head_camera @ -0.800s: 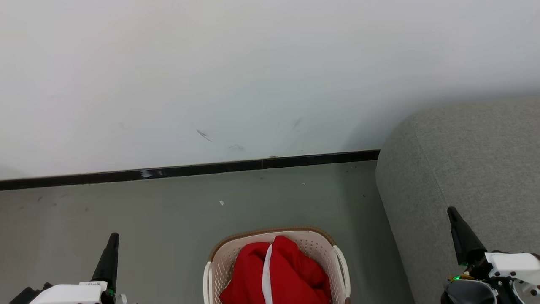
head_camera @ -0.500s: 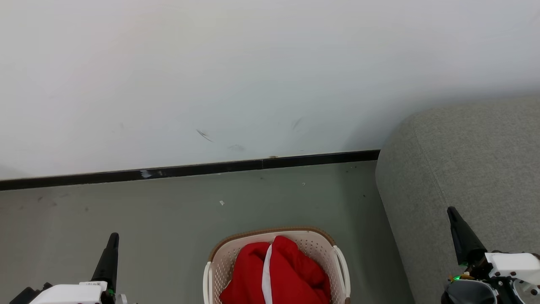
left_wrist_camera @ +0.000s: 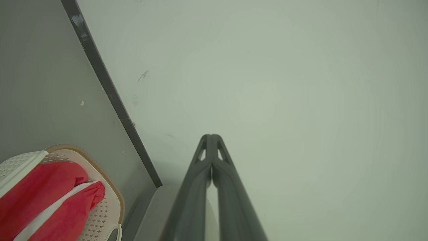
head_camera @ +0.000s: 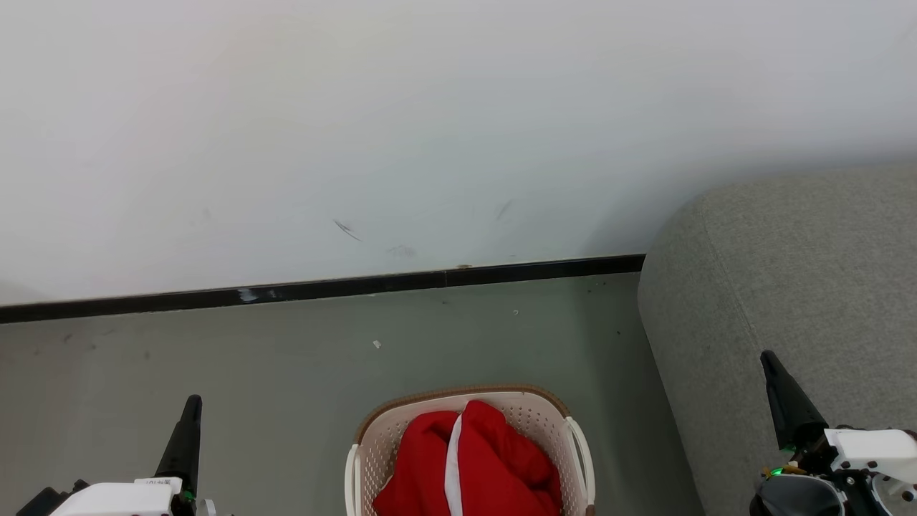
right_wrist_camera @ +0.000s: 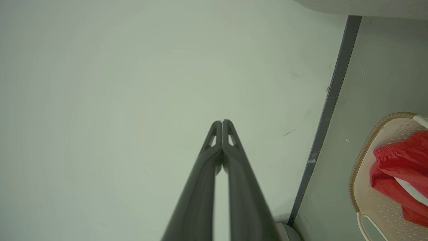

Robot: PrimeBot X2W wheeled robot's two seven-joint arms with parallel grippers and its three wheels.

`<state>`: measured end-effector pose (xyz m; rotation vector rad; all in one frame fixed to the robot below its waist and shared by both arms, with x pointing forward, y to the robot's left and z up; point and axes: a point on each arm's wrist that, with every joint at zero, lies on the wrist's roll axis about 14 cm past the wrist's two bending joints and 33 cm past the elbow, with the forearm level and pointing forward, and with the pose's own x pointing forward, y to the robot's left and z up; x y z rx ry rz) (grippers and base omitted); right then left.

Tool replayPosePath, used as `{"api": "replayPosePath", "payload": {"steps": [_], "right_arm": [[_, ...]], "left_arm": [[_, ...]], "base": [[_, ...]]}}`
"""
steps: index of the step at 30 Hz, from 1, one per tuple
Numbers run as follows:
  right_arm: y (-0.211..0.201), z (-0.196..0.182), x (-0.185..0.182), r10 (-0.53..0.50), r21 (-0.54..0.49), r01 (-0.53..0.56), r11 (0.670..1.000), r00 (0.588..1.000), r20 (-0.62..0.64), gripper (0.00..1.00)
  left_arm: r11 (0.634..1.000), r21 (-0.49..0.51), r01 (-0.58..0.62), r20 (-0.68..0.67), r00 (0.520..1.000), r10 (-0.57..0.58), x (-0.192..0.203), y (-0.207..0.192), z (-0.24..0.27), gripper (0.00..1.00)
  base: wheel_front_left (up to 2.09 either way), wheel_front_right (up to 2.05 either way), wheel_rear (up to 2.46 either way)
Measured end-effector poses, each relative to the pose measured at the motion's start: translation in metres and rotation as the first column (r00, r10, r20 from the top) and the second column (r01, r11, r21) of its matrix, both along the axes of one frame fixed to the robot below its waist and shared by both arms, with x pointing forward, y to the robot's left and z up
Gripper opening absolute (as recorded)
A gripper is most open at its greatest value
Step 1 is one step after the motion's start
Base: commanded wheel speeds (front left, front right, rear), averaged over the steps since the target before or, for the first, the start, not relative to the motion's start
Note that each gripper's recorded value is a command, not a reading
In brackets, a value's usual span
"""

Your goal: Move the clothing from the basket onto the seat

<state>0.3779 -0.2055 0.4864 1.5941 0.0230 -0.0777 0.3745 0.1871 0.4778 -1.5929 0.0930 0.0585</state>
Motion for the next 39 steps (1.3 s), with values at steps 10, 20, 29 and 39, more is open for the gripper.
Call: {"api": "replayPosePath", "payload": {"steps": [10,20,29,39], "right_arm": [[0.000,0.000,0.000,-0.002,0.001,0.002,1.000,1.000,0.000,0.00],[0.000,0.000,0.000,-0.001,0.002,0.001,1.000,1.000,0.000,0.00],[0.004,-0.019,-0.009,-0.003,0.024,0.005,1.000,0.998,-0.056,1.00],[0.011,-0.040,-0.022,-0.002,0.018,0.004,1.000,0.993,-0.120,1.00]], "left_arm": [[1.000,0.000,-0.001,0.000,1.000,0.001,0.000,0.000,0.000,0.00],[1.000,0.000,-0.001,0.000,1.000,0.001,0.000,0.000,0.000,0.00],[1.000,-0.021,0.000,-0.060,0.998,-0.001,-0.009,-0.006,-0.019,1.00],[1.000,0.003,0.010,-0.111,0.994,-0.009,-0.021,-0.015,-0.036,1.00]], "base": [[0.00,0.00,0.00],[0.00,0.00,0.00],[0.00,0.00,0.00],[0.00,0.00,0.00]]}}
